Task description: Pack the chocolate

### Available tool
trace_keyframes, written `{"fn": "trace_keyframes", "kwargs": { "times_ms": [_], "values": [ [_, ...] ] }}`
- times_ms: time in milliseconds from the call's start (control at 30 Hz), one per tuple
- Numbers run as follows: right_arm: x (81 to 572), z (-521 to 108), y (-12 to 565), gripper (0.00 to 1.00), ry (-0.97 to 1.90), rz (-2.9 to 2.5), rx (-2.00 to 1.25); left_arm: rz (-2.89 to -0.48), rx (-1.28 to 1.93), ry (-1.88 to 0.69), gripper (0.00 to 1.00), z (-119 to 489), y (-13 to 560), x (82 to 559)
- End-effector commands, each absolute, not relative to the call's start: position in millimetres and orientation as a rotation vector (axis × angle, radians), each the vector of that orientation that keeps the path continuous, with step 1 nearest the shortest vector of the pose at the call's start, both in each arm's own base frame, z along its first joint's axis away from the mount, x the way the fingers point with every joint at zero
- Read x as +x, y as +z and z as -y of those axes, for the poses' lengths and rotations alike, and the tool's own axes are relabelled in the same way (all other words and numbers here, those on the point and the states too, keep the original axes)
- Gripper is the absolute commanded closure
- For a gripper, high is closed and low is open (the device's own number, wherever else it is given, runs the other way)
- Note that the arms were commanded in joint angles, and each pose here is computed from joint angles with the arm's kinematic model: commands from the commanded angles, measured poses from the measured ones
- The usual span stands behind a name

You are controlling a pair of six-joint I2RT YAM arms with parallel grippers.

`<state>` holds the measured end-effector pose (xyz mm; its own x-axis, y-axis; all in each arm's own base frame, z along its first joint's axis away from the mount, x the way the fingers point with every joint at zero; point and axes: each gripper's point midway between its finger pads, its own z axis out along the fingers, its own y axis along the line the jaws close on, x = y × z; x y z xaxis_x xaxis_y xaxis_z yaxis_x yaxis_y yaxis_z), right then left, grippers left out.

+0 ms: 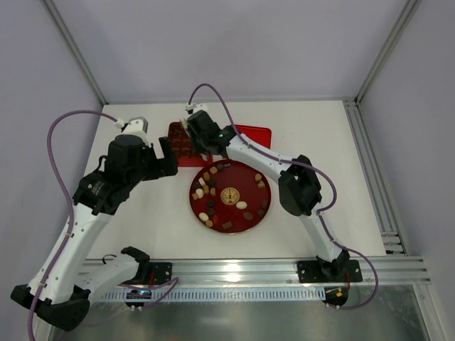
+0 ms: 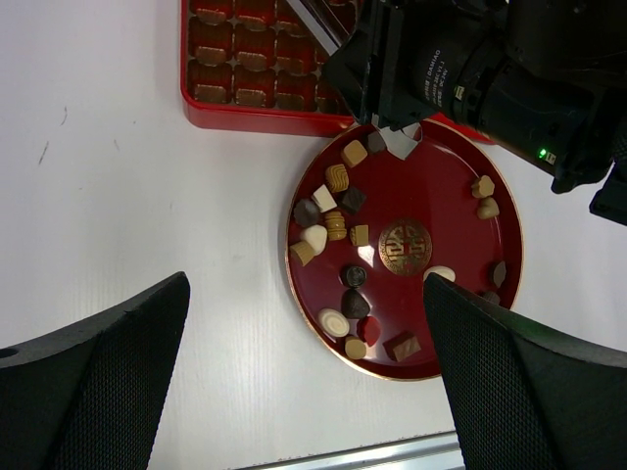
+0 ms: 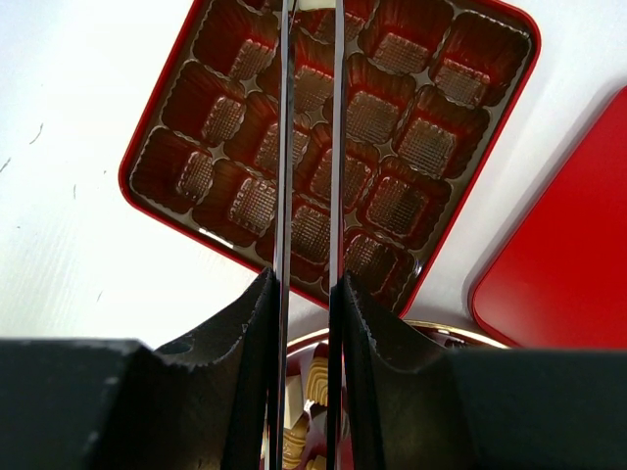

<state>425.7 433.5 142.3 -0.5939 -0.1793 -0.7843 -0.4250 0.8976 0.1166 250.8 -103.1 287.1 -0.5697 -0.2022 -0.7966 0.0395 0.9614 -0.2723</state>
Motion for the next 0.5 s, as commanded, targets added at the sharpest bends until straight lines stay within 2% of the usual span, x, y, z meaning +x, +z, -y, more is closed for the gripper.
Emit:
{"fn": "trace_keyframes", "kwargs": {
  "times_ms": [0, 300, 467],
  "values": [
    [433.6, -435.8, 152.7, 0.70, 0.376, -2.163, -0.410, -2.136, -0.116, -0.306, 0.00, 100.3, 291.1, 253.3],
    [433.7, -433.2, 149.7, 0.69, 0.359, -2.168, -0.412, -2.138, -0.117, -0.308, 0.00, 100.7, 290.8, 253.4],
    [433.5, -434.2, 150.2, 0.62, 0.365, -2.166, -0.416, -2.136, -0.117, -0.304, 0.00, 100.0, 291.1, 253.4]
  ]
}}
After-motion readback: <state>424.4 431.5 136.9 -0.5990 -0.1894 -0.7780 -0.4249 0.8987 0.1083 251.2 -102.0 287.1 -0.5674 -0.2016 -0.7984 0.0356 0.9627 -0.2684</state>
